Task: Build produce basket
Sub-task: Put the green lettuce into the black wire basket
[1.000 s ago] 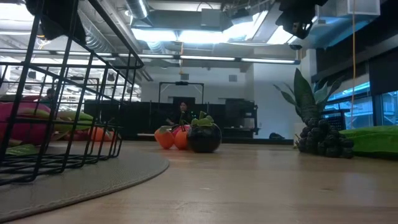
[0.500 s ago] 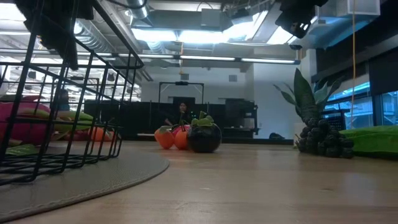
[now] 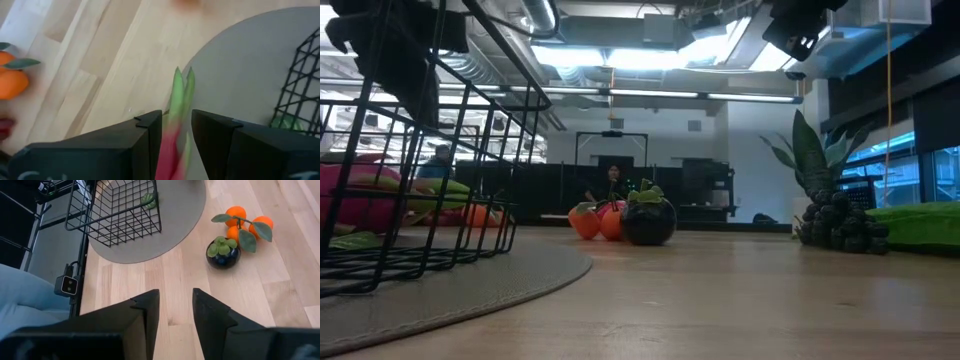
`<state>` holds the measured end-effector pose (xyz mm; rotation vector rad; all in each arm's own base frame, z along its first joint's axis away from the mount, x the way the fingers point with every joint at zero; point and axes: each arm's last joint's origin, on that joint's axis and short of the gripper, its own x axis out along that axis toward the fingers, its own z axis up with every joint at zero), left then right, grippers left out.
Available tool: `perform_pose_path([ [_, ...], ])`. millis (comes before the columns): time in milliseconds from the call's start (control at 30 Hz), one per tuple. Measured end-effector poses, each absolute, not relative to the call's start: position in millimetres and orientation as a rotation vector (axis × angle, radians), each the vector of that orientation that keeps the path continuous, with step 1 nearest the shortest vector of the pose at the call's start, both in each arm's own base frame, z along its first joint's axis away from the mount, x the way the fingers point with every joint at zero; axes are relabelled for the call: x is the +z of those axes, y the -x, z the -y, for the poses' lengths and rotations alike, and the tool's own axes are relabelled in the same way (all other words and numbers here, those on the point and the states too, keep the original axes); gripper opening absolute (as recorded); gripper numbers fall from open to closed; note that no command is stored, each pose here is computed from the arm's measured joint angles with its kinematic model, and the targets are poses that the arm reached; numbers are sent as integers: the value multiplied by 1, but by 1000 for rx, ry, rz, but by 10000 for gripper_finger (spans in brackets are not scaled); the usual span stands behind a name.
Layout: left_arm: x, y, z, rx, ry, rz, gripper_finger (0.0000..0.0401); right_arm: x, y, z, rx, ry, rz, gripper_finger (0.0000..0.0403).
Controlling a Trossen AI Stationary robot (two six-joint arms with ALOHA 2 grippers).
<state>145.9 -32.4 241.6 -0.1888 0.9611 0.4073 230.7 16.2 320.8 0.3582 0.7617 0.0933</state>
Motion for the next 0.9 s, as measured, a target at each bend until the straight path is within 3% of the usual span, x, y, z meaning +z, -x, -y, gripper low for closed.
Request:
perform_pose_path([
  [633, 226, -151, 22, 452, 249, -943, 94, 320, -230, -16, 99, -320, -774, 105],
  [767, 227, -153, 22, 447, 258, -923, 94, 315, -226, -13, -78, -429, -823, 105],
  [900, 228, -154, 22, 443, 264, -908, 94, 308, -220, -7, -382, -622, -854, 105],
])
